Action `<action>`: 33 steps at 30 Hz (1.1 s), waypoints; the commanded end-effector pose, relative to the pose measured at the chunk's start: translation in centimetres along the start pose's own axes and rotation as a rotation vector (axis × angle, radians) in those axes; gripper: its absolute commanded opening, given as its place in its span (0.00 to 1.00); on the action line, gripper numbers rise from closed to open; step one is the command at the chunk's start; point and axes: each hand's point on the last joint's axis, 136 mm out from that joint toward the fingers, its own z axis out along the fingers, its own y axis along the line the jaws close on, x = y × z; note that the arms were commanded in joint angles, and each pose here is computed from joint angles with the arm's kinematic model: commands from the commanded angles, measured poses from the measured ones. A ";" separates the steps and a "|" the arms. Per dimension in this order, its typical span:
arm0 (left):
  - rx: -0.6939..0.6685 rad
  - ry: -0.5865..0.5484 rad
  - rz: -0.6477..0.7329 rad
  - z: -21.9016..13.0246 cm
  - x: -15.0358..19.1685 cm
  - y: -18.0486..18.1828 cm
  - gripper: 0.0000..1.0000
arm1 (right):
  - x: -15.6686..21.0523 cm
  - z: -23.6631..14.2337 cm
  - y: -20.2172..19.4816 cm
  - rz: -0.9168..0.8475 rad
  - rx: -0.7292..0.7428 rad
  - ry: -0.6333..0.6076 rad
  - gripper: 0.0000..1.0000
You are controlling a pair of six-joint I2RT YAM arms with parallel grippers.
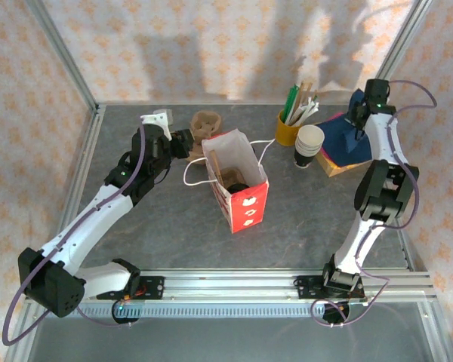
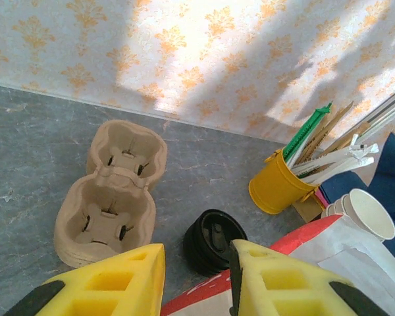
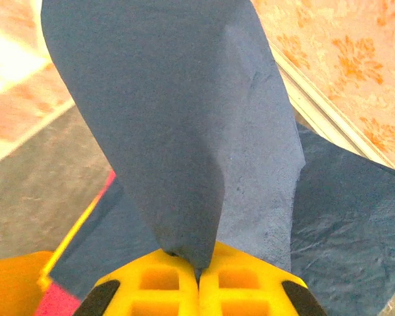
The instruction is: Pack the takeout coffee
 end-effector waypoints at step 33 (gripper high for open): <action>0.035 -0.020 -0.050 -0.7 -0.5 -0.2 0.34 | 16.7 -40.3 25.3 -0.432 -1.372 0.299 0.00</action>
